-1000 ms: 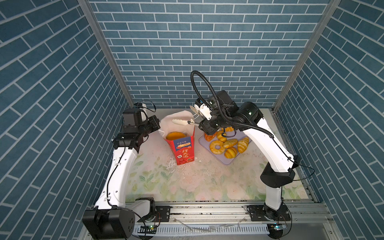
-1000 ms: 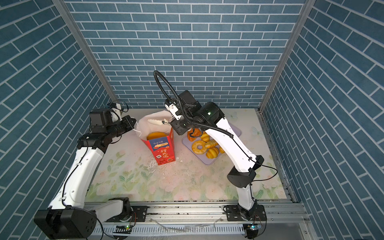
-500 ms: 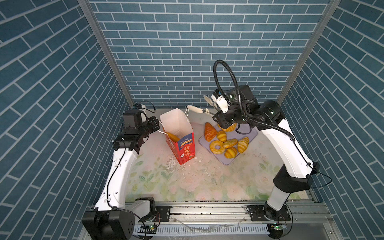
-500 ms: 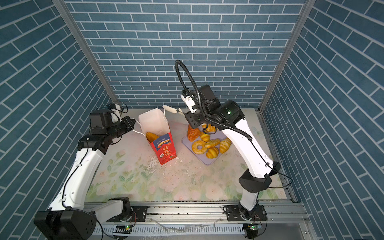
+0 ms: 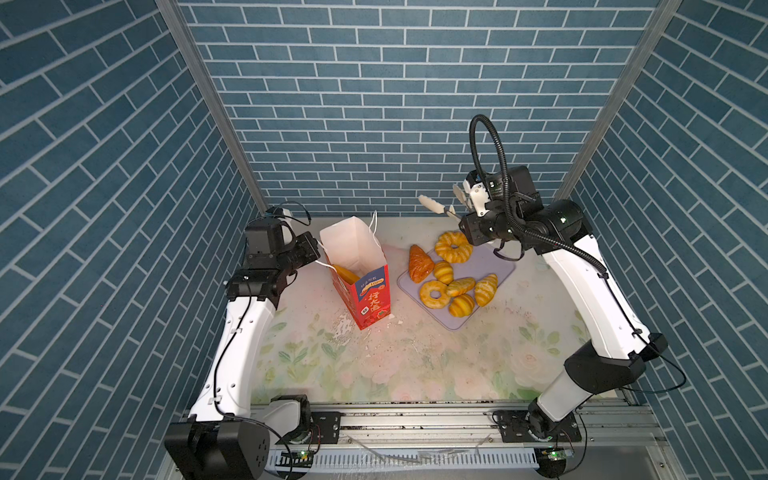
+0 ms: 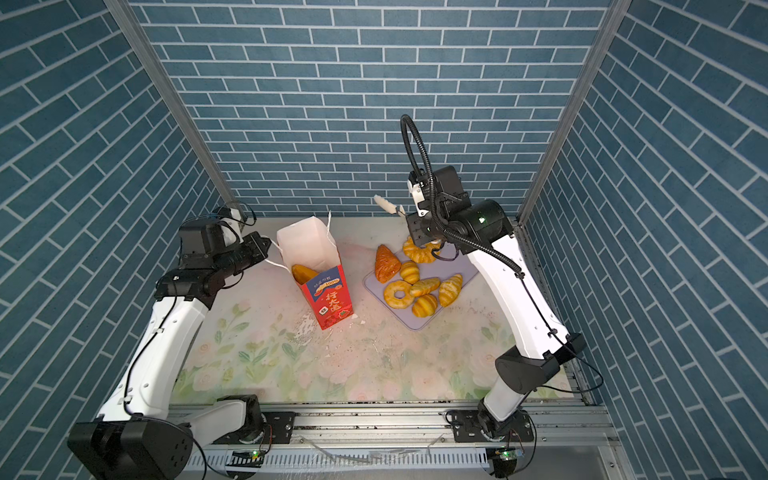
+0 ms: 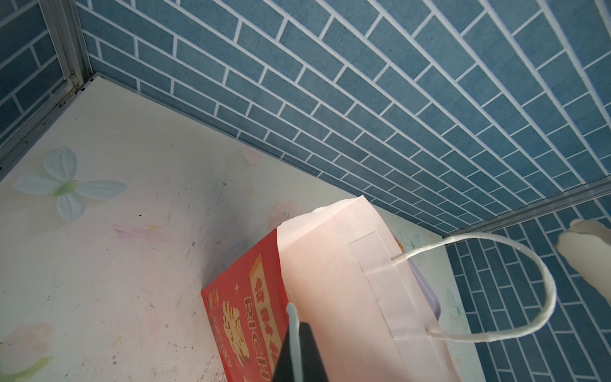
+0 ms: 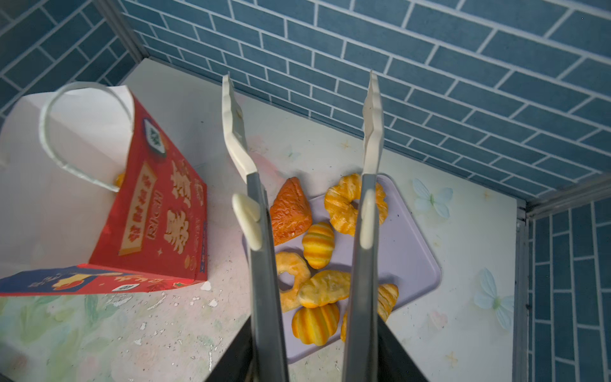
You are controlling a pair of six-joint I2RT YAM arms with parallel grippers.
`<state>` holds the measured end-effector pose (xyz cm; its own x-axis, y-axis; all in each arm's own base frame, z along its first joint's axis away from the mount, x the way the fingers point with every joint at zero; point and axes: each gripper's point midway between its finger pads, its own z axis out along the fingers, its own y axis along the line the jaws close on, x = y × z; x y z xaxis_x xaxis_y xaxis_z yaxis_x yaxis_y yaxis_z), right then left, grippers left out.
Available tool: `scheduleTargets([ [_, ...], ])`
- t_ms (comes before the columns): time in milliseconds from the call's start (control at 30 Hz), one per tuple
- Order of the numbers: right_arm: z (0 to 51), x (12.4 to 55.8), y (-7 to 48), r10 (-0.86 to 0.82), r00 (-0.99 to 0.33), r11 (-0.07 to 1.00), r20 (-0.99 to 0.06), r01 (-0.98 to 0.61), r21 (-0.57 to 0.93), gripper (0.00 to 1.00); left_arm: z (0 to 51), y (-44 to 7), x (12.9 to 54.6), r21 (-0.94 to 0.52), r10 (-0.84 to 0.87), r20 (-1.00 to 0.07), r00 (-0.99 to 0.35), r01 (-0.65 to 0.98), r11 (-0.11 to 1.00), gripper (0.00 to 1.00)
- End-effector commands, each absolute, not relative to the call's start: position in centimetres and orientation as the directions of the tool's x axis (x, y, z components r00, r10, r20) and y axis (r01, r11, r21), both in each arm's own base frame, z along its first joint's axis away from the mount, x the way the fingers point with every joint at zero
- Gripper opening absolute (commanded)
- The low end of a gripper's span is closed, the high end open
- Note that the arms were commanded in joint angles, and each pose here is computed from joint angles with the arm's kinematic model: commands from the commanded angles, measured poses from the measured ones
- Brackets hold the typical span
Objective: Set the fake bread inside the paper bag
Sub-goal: 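Withdraw the empty tongs with the right gripper back over the tray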
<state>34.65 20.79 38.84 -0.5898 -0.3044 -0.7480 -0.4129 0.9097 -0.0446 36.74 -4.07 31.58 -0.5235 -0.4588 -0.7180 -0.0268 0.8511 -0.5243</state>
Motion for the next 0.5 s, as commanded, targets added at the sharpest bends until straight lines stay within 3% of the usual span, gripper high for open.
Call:
scheduleTargets([
  [0,39.7,35.7,18.8,-0.173,-0.604,0.95,-0.778,-0.311,0.03,0.49,31.9,-4.3,37.1,-0.531,-0.46,-0.721,-0.518,-0.012,0.847,0.0],
  [200,36.2,36.8,15.1,-0.086,-0.679,0.978,-0.729,-0.199,0.069,0.49,31.8,-4.2,37.1,-0.522,-0.453,-0.724,-0.519,-0.016,0.853,0.0],
  [467,28.5,35.2,10.2,-0.01,-0.829,0.998,-0.559,-0.043,0.047,0.49,32.2,-4.0,37.0,-0.504,-0.438,-0.735,-0.517,-0.015,0.864,0.0],
])
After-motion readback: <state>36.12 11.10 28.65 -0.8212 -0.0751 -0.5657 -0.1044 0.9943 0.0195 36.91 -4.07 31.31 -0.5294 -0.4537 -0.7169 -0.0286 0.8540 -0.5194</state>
